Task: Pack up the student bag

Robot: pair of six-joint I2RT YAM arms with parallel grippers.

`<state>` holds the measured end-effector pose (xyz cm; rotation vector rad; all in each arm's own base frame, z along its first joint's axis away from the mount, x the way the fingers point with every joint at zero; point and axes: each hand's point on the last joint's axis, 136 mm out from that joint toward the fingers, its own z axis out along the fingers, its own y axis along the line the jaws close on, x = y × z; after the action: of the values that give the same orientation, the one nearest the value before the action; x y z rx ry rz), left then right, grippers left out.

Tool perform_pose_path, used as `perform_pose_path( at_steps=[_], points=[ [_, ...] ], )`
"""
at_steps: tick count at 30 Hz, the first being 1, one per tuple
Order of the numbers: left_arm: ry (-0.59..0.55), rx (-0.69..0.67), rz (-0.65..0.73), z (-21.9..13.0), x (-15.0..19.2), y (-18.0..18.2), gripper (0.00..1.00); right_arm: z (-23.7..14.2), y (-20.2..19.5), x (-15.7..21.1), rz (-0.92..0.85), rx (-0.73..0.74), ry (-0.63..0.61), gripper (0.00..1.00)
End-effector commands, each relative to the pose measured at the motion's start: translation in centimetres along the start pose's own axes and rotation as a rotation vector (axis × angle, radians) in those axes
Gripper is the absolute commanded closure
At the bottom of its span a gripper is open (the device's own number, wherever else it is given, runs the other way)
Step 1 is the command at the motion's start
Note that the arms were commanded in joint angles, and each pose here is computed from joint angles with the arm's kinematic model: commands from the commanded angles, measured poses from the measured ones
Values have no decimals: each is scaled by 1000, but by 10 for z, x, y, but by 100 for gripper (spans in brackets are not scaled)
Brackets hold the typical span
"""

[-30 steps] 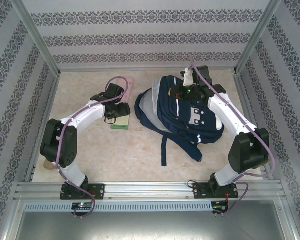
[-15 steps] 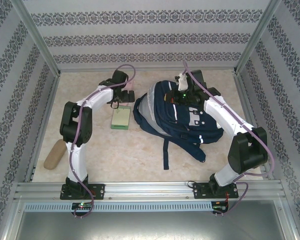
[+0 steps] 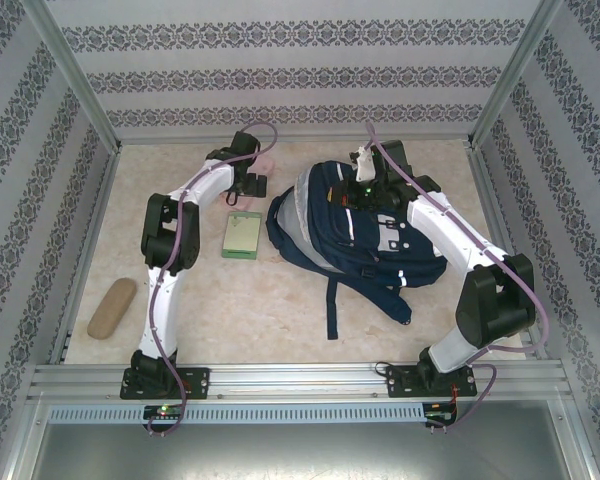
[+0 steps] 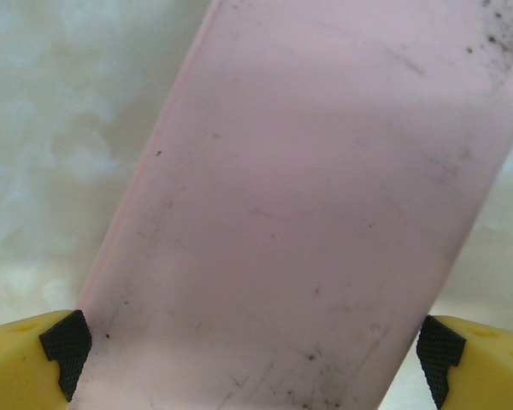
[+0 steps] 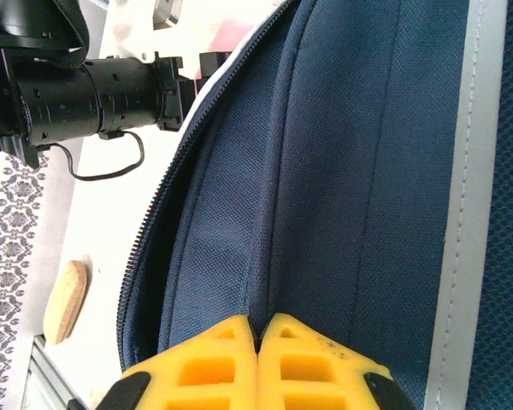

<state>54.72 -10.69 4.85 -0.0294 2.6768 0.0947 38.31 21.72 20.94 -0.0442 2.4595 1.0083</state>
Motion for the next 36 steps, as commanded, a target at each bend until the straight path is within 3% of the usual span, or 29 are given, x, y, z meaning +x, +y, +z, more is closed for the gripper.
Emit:
perform_pose_path(
  at_steps=[1, 9, 18, 25, 36],
  points=[
    [127, 1, 54, 24, 31, 6, 0, -5, 19, -5, -26, -53, -30, 100],
    [150, 103, 31, 16, 36, -4, 0, -2, 18, -6, -20, -55, -29, 100],
    [132, 267, -88, -36, 43, -23, 4, 0, 19, -7, -20, -62, -29, 100],
    [56, 131, -71, -54, 23, 3, 0, 4, 18, -6, -15, -65, -20, 100],
    [134, 79, -34, -16, 23, 2, 0, 4, 18, -3, -17, -59, -17, 100]
  ],
)
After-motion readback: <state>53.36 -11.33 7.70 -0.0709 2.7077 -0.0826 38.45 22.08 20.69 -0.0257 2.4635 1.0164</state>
